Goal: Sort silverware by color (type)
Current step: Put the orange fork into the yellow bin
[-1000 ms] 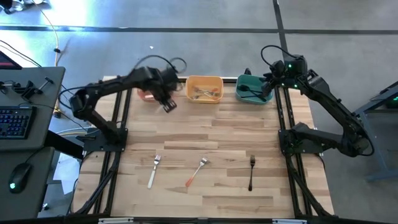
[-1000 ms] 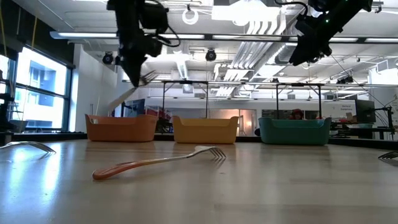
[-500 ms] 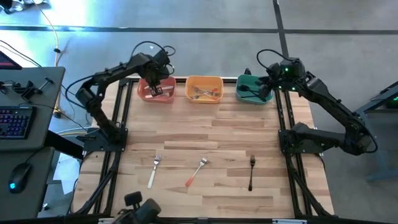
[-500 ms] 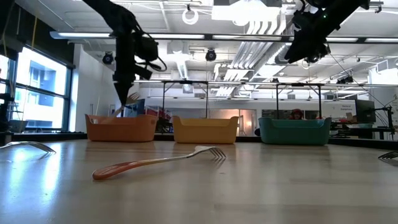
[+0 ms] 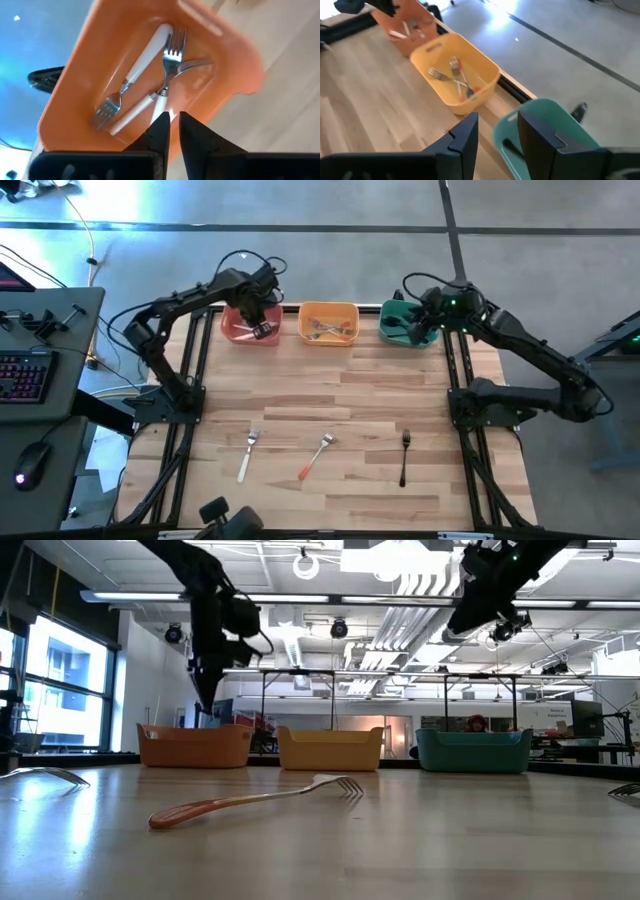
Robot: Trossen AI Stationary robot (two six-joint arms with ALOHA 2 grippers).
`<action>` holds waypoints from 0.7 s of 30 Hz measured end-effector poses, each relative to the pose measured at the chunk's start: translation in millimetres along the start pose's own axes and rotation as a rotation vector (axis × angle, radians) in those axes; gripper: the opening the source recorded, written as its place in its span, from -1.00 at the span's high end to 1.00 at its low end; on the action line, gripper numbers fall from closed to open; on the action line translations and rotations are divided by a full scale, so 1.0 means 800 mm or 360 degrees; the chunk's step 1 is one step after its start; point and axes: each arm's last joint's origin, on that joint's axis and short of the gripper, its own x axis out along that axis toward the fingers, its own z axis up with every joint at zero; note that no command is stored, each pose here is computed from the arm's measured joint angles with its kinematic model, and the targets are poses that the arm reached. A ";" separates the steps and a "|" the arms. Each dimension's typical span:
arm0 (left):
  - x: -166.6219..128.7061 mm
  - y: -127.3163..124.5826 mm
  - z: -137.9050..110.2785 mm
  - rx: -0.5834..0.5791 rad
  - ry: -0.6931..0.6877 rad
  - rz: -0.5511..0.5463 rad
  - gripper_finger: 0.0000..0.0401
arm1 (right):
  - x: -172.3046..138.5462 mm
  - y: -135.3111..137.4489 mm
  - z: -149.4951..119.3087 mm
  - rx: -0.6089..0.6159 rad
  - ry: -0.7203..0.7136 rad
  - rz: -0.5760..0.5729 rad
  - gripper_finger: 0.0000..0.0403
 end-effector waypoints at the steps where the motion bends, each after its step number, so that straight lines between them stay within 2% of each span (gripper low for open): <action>1: -0.008 -0.002 -0.002 -0.0033 -0.0030 0.0006 0.88 | 0.000 0.002 0.001 0.0000 -0.0017 0.0013 0.40; 5: -0.043 -0.017 -0.010 -0.0173 -0.0178 -0.0017 0.98 | 0.000 0.011 0.005 -0.0025 -0.0065 0.0066 0.40; 9: -0.079 -0.050 -0.020 -0.0286 -0.0308 -0.0082 0.99 | 0.000 0.018 0.005 -0.0045 -0.0073 0.0136 0.40; 15: -0.108 -0.135 -0.029 -0.0332 -0.0370 -0.0203 1.00 | 0.001 0.023 0.004 -0.0136 -0.0065 0.0222 0.40; 21: -0.109 -0.240 -0.037 -0.0574 -0.0314 -0.0407 1.00 | 0.002 0.023 0.002 -0.0220 -0.0029 0.0223 0.40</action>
